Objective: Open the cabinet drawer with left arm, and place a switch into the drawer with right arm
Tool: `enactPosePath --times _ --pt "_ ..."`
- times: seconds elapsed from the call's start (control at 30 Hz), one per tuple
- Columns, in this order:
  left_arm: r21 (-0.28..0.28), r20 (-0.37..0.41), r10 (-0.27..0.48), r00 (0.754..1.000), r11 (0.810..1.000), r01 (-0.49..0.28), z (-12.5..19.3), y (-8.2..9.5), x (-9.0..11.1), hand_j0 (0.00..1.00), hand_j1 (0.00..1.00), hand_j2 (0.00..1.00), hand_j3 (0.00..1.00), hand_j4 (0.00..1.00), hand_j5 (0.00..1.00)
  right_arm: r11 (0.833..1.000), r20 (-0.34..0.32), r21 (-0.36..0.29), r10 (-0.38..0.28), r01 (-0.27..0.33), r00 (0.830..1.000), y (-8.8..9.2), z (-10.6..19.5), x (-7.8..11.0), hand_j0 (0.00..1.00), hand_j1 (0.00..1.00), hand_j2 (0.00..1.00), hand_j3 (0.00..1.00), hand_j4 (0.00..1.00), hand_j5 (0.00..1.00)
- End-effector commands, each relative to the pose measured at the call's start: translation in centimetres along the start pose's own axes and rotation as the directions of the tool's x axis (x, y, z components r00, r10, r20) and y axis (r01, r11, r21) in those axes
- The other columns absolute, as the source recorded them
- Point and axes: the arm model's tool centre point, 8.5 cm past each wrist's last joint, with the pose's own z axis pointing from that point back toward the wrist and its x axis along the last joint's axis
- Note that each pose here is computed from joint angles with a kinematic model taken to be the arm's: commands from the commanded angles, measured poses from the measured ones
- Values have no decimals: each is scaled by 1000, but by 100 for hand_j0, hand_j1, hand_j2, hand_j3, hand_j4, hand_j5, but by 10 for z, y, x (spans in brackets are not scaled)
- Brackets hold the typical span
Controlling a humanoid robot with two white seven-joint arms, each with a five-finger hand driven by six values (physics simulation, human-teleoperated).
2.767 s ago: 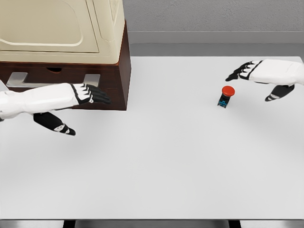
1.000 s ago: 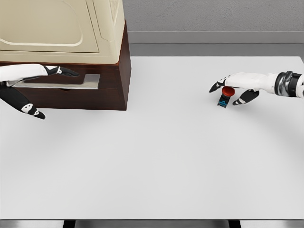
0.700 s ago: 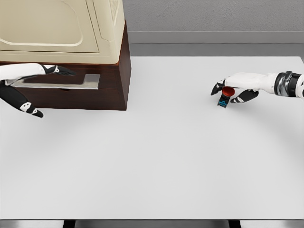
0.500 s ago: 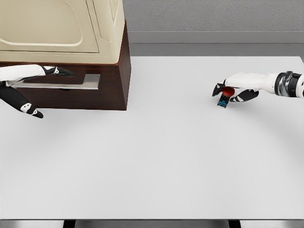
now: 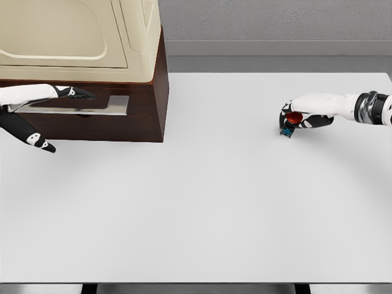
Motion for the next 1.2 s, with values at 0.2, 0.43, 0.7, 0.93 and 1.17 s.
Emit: enactPosePath --times 0.2,0.43,0.7,0.93,1.17 --pt "2 -7 19 1000 1000 -19 -2 -2 -6 100 100 100 100 100 100 997 59 -25 72 -70 996 -16 4 13 45 45 45 45 45 45" --pt "38 5 39 999 999 -39 2 -3 -9 100 100 100 100 100 100 983 120 -40 185 -181 975 -40 6 43 45 45 45 45 45 45" --pt "18 9 56 998 998 -57 0 -11 -11 100 100 100 100 100 100 956 186 -85 292 -281 938 -67 5 79 44 44 44 44 44 44" --pt "-1 15 80 997 997 -80 -1 -19 -13 100 100 100 100 100 100 925 233 -128 379 -359 895 -89 8 110 44 44 44 44 44 44" --pt "-42 22 106 994 994 -105 1 -26 -12 100 100 100 100 100 100 900 271 -181 432 -395 860 -112 13 134 44 44 44 44 44 44"
